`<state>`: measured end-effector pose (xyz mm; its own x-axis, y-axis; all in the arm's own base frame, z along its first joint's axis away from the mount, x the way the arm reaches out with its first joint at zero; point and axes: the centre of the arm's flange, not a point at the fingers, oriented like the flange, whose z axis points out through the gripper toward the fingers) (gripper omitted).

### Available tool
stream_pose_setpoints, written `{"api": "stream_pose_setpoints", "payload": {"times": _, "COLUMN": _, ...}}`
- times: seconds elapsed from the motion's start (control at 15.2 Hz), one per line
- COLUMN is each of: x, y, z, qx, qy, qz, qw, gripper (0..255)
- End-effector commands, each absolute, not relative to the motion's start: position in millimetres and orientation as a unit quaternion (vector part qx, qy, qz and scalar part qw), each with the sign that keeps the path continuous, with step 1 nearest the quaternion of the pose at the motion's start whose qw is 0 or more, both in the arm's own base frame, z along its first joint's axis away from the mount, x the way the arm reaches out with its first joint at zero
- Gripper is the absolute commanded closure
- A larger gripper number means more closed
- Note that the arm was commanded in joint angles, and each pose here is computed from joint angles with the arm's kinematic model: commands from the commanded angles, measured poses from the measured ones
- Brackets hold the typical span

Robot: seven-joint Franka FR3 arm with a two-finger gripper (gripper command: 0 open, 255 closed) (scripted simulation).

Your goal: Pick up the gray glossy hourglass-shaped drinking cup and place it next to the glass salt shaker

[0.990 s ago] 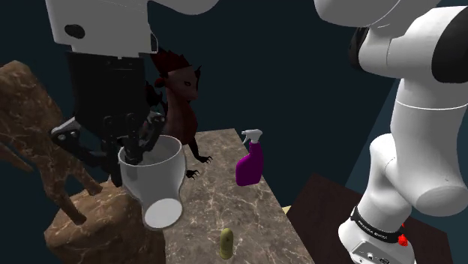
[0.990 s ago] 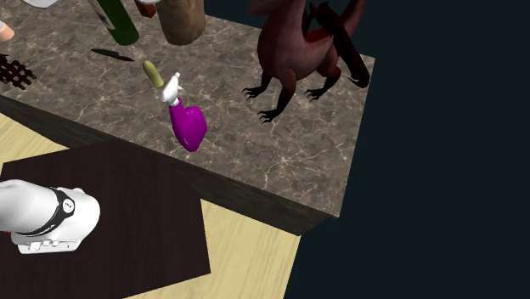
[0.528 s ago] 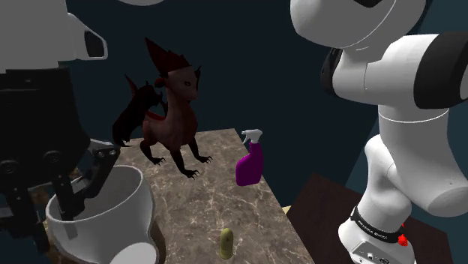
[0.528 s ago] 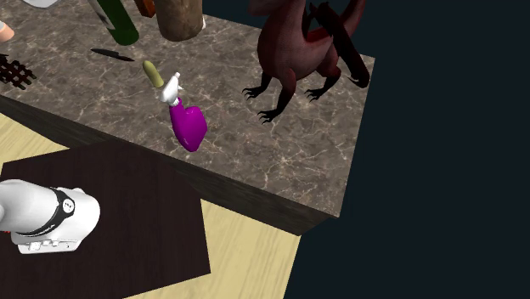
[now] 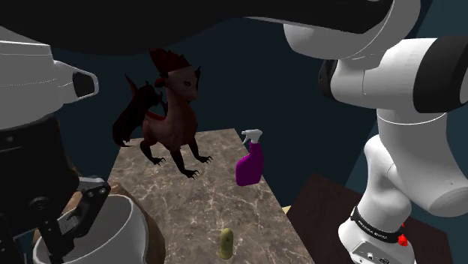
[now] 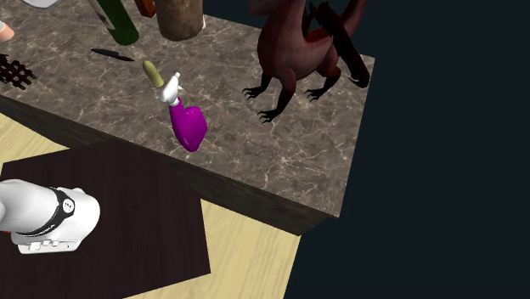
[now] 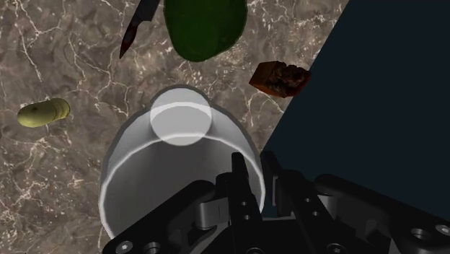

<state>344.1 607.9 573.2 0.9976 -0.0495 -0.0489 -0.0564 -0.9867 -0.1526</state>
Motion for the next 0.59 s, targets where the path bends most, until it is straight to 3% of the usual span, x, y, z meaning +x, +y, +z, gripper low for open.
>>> {"api": "stream_pose_setpoints", "payload": {"times": 0.0, "x": 344.4, "y": 607.9, "z": 561.2, "qx": -0.996, "qy": 0.028, "qz": 0.022, "qw": 0.076, "gripper": 255}}
{"api": "stream_pose_setpoints", "payload": {"times": 0.53, "x": 344.4, "y": 607.9, "z": 519.0, "qx": -0.996, "qy": 0.028, "qz": 0.022, "qw": 0.076, "gripper": 255}}
